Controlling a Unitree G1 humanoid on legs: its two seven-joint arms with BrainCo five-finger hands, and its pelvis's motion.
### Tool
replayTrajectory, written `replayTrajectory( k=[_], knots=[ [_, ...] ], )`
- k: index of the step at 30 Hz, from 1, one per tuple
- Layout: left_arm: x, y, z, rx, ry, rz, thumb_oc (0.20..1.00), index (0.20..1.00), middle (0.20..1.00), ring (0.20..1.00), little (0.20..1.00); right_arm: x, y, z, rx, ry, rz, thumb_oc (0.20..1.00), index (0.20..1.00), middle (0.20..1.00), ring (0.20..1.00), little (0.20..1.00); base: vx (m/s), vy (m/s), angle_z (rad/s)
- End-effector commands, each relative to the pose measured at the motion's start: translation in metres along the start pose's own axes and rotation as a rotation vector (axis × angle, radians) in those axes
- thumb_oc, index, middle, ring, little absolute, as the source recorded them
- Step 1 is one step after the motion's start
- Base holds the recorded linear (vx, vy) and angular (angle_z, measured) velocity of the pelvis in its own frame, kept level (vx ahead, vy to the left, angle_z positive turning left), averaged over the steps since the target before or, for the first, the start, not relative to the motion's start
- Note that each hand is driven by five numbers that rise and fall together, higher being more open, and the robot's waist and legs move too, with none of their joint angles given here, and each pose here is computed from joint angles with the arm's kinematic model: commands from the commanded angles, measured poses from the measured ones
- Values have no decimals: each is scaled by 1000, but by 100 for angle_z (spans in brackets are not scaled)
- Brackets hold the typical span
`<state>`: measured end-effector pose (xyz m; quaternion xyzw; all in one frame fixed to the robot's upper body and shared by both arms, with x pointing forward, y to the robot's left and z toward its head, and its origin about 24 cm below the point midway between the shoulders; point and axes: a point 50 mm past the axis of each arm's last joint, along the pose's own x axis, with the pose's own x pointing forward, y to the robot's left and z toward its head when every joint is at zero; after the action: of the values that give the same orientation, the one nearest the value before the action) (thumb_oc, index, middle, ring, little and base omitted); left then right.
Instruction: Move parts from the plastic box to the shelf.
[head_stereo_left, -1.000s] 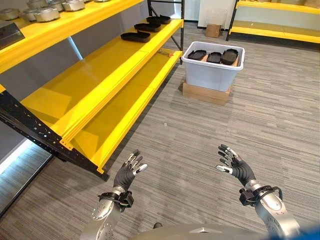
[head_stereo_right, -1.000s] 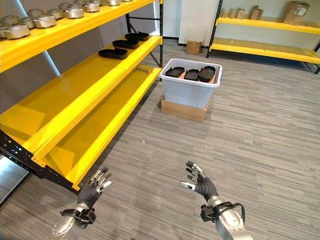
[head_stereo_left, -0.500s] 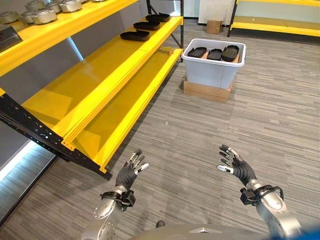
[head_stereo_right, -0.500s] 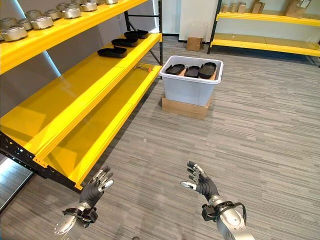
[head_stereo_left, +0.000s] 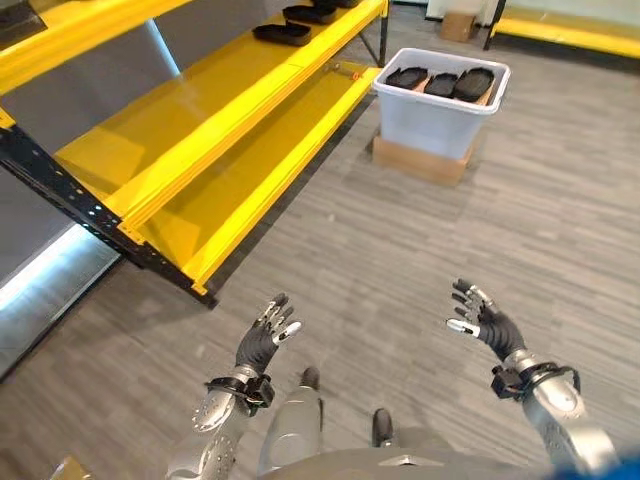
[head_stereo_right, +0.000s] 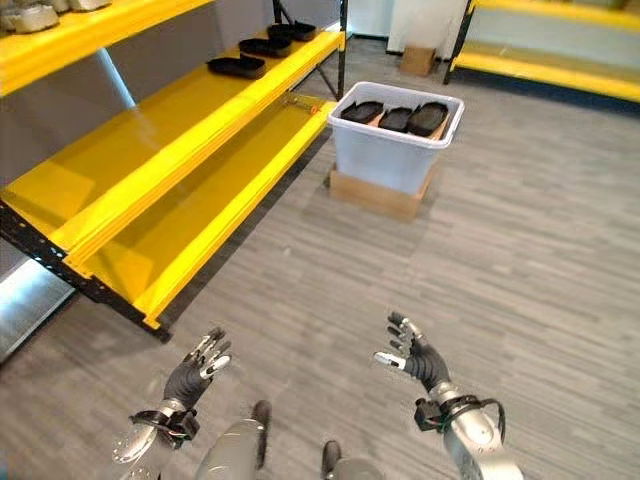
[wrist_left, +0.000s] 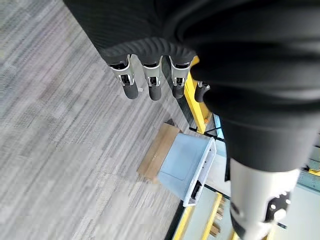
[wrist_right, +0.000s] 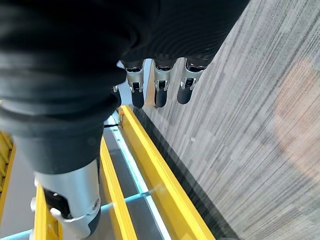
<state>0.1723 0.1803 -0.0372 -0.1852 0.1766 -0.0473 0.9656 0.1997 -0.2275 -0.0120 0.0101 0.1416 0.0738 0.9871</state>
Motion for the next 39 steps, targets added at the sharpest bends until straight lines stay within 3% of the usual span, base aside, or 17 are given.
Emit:
replayTrajectory(
  k=[1,23,39],
  knots=[
    [7,0,28,43,-126,-23,1000,1000,1000,1000,1000,-2,3,15,-50,-94,11,1000,1000,1000,1000,1000,148,8,-34],
    [23,2,69,176,-271,32,1000,1000,1000,1000,1000,32,50,26,-4,-134,144,1000,1000,1000,1000,1000,210,150,-26],
    [30,-8,58,138,-258,28,1000,1000,1000,1000,1000,29,45,29,5,-156,85,1000,1000,1000,1000,1000,233,-16,18]
  ],
)
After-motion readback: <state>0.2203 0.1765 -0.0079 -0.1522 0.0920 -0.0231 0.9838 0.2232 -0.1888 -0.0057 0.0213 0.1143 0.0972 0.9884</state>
